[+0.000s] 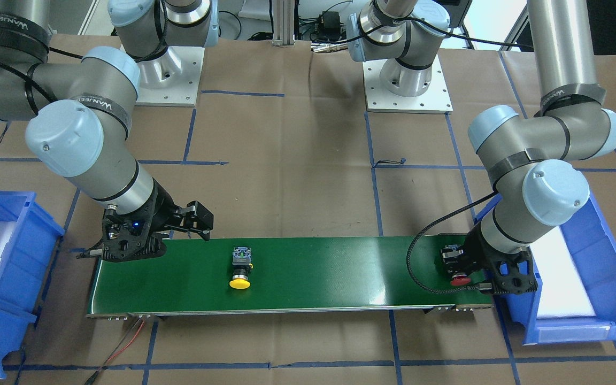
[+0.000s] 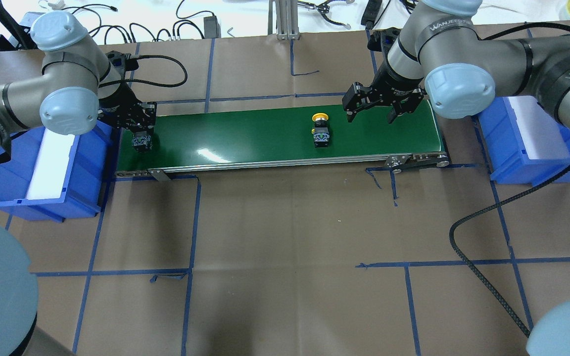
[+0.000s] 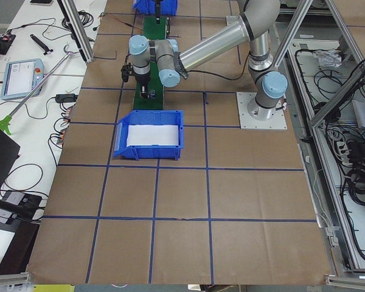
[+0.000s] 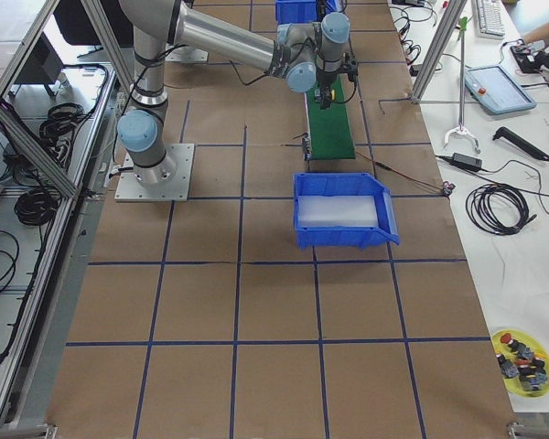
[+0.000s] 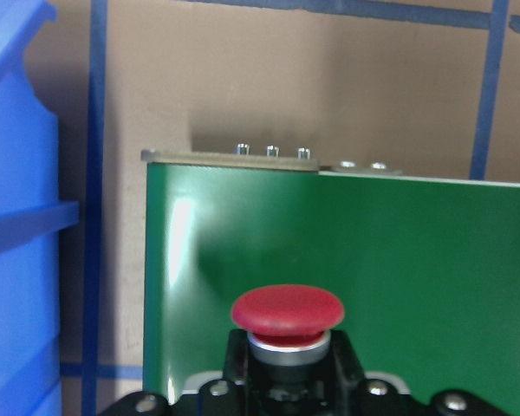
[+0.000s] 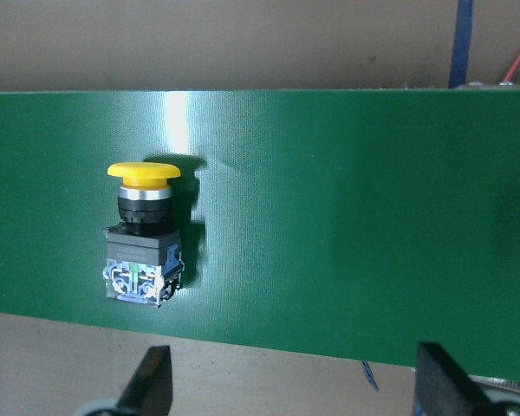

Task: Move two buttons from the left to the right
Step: 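Carry the red button onto the conveyor while the right gripper reaches toward the yellow button, then release the red button with the left gripper while the right gripper grasps the yellow button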

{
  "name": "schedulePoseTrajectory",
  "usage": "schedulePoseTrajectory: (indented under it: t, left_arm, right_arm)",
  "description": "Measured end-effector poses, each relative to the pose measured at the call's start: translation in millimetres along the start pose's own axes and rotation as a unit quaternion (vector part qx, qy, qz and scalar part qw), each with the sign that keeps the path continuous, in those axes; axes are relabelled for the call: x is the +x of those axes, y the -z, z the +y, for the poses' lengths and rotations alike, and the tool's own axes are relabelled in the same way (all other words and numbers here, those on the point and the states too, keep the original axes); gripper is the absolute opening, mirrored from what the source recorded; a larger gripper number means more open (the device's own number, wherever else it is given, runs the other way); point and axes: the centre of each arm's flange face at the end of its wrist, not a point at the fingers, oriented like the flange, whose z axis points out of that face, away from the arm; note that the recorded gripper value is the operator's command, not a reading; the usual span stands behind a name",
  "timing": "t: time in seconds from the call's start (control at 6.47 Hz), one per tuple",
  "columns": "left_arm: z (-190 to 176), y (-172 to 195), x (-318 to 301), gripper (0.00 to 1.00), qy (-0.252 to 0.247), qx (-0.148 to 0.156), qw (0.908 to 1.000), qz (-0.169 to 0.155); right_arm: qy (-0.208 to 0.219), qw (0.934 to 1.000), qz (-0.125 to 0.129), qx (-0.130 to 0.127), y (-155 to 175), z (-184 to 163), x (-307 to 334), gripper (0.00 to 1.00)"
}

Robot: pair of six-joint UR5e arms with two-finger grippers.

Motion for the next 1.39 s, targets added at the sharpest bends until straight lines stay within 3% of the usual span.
schedulePoseTrajectory:
  t: [0.15, 0.31, 0.46, 0.93, 1.39]
  left_arm:
    - [-0.6, -3.8, 5.7, 0.18, -0.005, 0.0, 1.0, 0.0]
    - [-0.1, -5.5, 9.5, 0.73, -0.007, -0.001, 1.0, 0.0]
    - [0.3, -6.0, 11.3, 1.0, -0.007, -0.001, 1.0, 0.0]
    - [4.7, 19.2, 14.4, 1.0, -0.007, 0.014, 0.9999, -0.003]
    - [45.4, 97.8, 21.3, 1.0, -0.006, 0.006, 1.0, -0.002]
  right_arm:
    - [-0.001, 1.0, 0.001, 0.0, 0.2, -0.7, 2.5, 1.0]
    - [-0.003, 1.0, 0.002, 0.0, 0.7, -1.3, 4.5, 1.0]
    - [-0.003, 1.0, 0.002, 0.002, 1.5, -1.9, 5.7, 1.0]
    - [-0.005, 1.0, 0.0, 0.005, -6.9, -6.8, 8.7, 1.0]
    - [-0.005, 1.0, 0.001, 0.005, -24.9, -17.9, 13.2, 1.0]
